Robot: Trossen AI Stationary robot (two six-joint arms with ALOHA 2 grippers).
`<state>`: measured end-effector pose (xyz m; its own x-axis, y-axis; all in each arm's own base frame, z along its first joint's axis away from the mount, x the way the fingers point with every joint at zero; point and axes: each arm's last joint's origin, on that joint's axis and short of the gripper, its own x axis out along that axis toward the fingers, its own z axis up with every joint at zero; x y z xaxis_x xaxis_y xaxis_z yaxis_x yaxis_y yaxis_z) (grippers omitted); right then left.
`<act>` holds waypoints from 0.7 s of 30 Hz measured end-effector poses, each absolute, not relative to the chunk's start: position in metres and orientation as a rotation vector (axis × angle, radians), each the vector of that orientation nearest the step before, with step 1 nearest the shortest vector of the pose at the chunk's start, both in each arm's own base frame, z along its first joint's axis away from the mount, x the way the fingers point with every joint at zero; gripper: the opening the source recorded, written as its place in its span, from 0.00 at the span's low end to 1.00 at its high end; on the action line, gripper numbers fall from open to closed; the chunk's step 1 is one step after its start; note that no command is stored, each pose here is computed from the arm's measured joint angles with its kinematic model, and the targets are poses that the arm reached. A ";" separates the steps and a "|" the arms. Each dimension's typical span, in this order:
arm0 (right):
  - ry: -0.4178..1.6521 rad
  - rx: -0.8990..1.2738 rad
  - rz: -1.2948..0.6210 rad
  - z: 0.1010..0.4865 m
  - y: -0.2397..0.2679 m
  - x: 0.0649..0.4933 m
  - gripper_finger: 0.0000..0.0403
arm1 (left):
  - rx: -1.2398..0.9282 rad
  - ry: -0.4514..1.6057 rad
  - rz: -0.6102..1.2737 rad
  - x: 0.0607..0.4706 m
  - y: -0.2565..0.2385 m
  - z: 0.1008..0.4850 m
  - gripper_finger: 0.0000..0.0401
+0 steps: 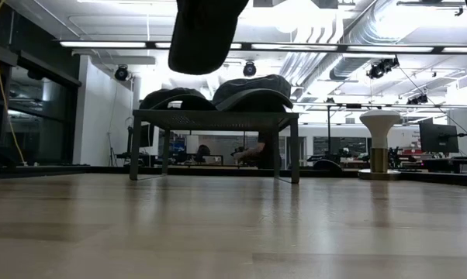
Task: Pick & Place hat
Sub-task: Stack the black cap on top of the black cap on the shelf
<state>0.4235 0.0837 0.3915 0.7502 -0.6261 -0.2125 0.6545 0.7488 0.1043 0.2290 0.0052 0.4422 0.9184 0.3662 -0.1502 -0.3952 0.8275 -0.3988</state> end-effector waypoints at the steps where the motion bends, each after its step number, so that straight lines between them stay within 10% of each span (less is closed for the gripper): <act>1: 0.167 0.187 -0.697 0.392 0.084 0.423 0.02 | -0.439 0.069 0.401 0.229 0.005 0.442 0.06; 21: 0.315 0.327 -0.237 0.421 0.090 0.391 0.00 | 0.026 0.017 0.100 0.175 -0.001 0.470 0.50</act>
